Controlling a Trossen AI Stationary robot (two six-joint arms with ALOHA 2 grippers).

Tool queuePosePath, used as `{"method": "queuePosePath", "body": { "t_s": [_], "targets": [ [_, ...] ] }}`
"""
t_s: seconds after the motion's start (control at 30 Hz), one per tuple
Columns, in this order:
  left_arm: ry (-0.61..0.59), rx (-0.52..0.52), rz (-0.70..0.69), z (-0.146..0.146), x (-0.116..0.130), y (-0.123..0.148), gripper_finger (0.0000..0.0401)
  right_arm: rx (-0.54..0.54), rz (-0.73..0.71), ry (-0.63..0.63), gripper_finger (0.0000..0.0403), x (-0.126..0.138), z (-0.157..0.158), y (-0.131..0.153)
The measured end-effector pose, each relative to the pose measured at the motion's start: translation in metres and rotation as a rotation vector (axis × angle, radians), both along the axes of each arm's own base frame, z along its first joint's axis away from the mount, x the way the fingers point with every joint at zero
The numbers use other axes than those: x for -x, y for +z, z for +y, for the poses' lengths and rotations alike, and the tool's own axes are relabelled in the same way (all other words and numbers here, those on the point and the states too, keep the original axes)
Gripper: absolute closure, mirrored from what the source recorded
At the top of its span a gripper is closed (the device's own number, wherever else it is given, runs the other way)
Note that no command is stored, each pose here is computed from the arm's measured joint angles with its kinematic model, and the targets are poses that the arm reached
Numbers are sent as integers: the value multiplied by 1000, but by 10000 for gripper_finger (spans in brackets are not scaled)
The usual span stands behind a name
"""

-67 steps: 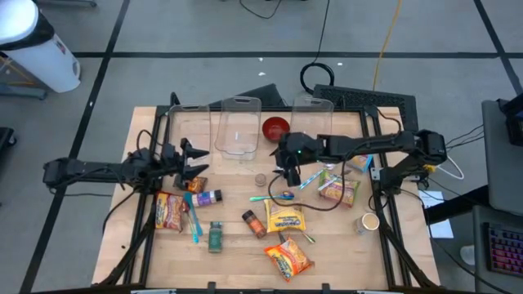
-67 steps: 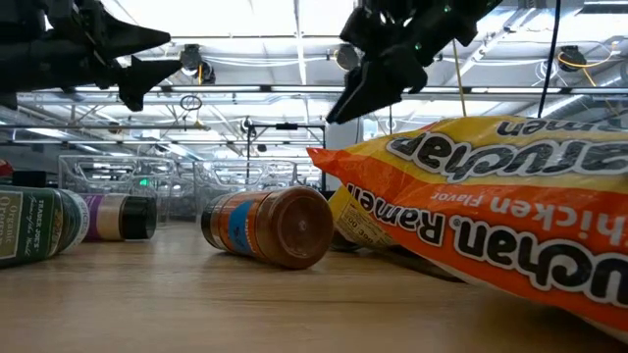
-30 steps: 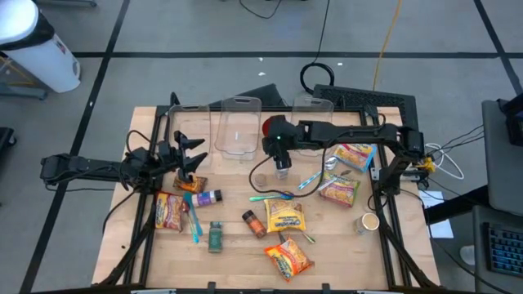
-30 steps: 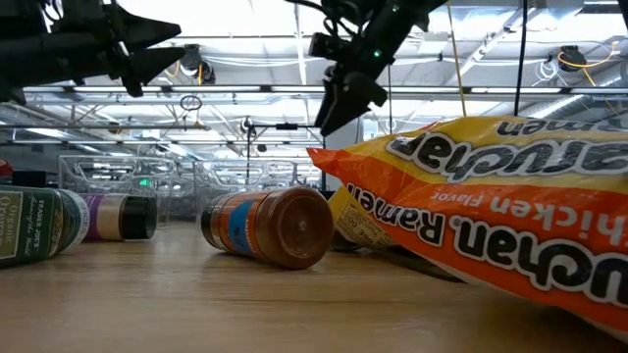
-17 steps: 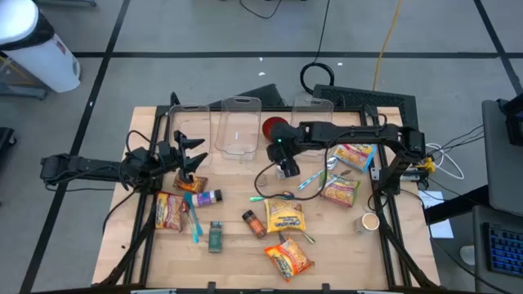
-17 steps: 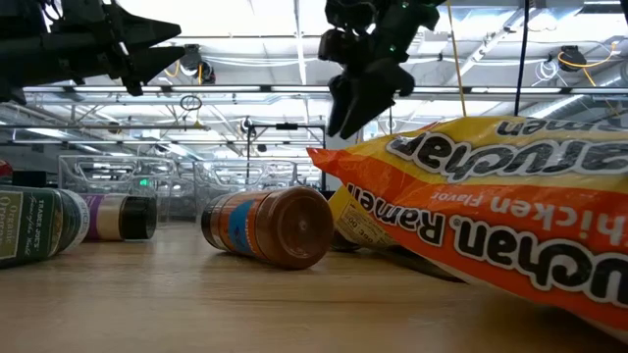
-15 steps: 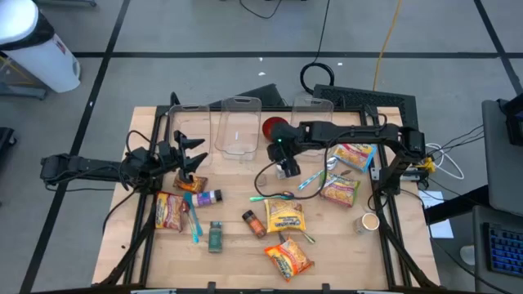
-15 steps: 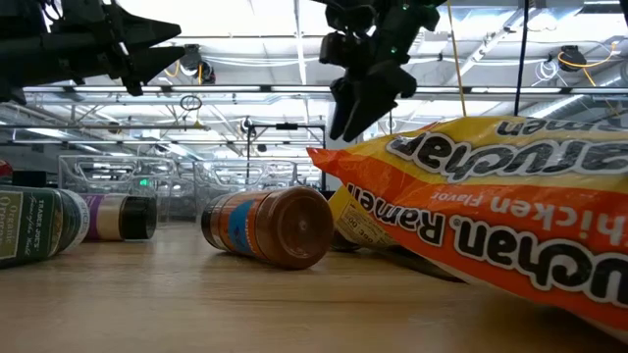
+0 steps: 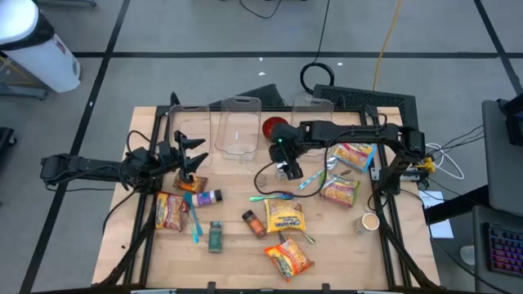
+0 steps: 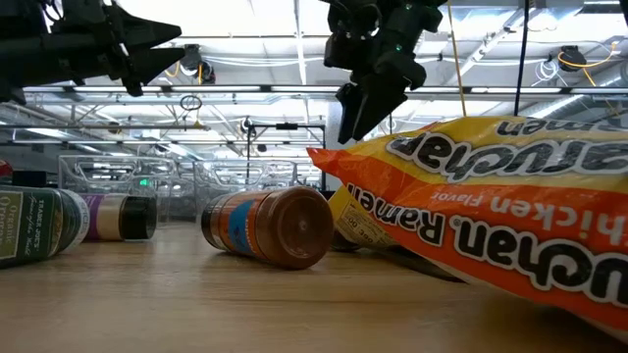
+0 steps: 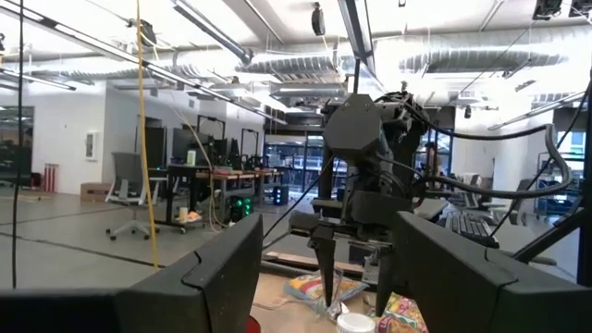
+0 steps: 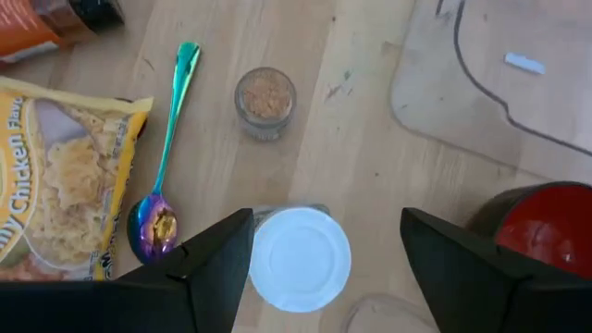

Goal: Pick & Place Food Item
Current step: Put the white seasoning bottle into the right transparent bin

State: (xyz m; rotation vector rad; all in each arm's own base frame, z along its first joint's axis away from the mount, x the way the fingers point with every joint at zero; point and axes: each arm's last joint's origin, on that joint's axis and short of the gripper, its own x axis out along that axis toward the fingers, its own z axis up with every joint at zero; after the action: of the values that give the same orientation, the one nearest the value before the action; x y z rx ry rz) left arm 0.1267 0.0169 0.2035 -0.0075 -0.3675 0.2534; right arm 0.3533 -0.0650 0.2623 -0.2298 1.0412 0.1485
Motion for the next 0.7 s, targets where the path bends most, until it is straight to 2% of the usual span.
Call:
{"method": "queuePosePath", "body": {
  "t_s": [0.7],
  "targets": [
    [0,1,0,0,0,0,148,-19,41,-20,138,10,2,-44]
  ]
}}
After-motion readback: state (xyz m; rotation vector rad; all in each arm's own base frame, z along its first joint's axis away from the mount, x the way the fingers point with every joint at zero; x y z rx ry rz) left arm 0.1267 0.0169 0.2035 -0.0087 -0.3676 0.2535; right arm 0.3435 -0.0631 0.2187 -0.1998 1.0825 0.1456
